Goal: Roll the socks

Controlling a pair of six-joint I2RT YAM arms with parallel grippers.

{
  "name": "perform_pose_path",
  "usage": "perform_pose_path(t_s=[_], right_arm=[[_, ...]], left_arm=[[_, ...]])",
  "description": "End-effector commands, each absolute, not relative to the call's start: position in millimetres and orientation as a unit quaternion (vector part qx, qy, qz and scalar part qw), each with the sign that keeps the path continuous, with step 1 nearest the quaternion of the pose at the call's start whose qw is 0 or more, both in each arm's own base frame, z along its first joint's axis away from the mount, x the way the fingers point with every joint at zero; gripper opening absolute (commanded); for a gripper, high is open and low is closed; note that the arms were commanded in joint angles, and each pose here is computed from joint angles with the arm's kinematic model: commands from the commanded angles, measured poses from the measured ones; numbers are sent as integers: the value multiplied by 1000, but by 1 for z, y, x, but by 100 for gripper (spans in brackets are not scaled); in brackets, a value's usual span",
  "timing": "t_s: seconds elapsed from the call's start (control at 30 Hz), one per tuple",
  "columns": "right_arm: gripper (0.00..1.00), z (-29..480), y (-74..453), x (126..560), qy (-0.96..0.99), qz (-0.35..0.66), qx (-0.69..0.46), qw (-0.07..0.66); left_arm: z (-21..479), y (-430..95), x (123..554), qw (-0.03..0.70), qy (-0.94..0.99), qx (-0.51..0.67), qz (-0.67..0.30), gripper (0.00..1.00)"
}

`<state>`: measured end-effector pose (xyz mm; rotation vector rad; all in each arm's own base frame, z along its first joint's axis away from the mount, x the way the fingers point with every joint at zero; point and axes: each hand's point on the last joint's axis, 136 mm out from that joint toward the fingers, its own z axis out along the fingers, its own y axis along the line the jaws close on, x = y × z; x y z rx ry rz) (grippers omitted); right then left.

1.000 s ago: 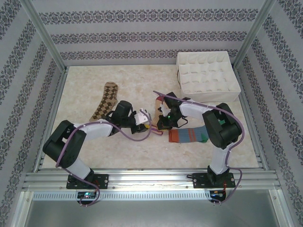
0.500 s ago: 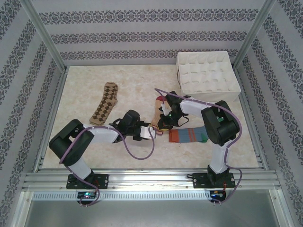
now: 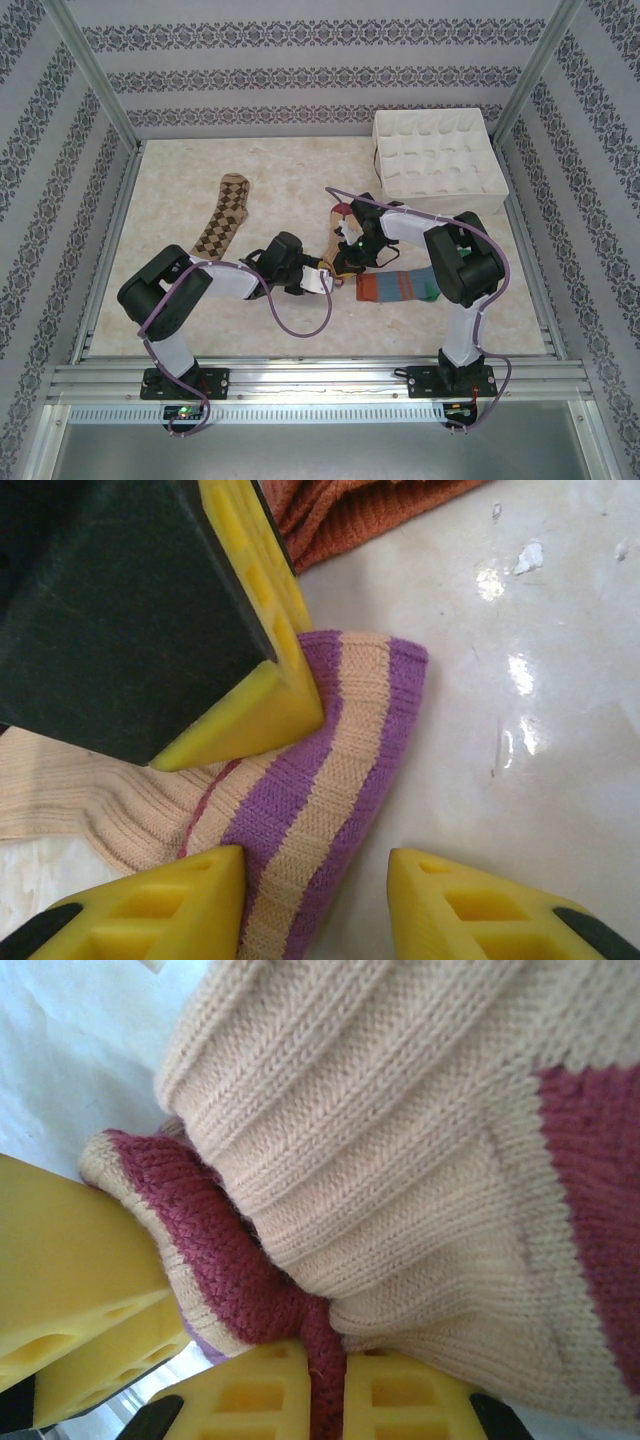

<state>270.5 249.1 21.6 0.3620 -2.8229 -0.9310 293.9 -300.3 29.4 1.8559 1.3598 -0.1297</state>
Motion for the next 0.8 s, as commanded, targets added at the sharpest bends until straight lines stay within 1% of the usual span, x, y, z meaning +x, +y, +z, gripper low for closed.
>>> perform_pose_path(t_s=[0.0, 0.07, 0.23, 0.3, 0.33, 0.37, 0.4, 0.43, 0.47, 0.53, 0.6, 0.77], right_arm=[[9, -11, 228, 227, -943, -257, 129, 168], [10, -8, 232, 226, -938, -267, 142, 171], [11, 0, 247, 220, -922, -287, 183, 184], [12, 1, 249, 222, -922, -285, 190, 183], [12, 1, 250, 223, -922, -285, 191, 179], [13, 4, 251, 229, -924, -289, 190, 165], [16, 12, 255, 240, -926, -302, 182, 135], [19, 18, 257, 246, -925, -316, 177, 115], [25, 25, 258, 253, -924, -329, 171, 95], [28, 35, 259, 261, -921, -347, 163, 68], [35, 37, 256, 266, -924, -344, 157, 56], [39, 37, 248, 267, -928, -342, 143, 39]], left_arm=[[14, -298, 303, 388, 541, 746, -16, 39], [13, -296, 302, 380, 548, 745, -19, 34], [18, -288, 291, 359, 573, 735, -34, 17], [21, -287, 286, 355, 579, 733, -41, 13], [22, -285, 283, 350, 584, 731, -45, 10], [26, -283, 277, 339, 593, 728, -53, 4], [30, -281, 267, 321, 605, 725, -71, 2], [31, -280, 258, 303, 612, 726, -88, 2], [33, -280, 251, 285, 614, 729, -104, 2], [37, -280, 240, 252, 623, 728, -134, 2], [39, -280, 231, 214, 635, 725, -160, 1], [40, -283, 230, 135, 693, 683, -187, 0]])
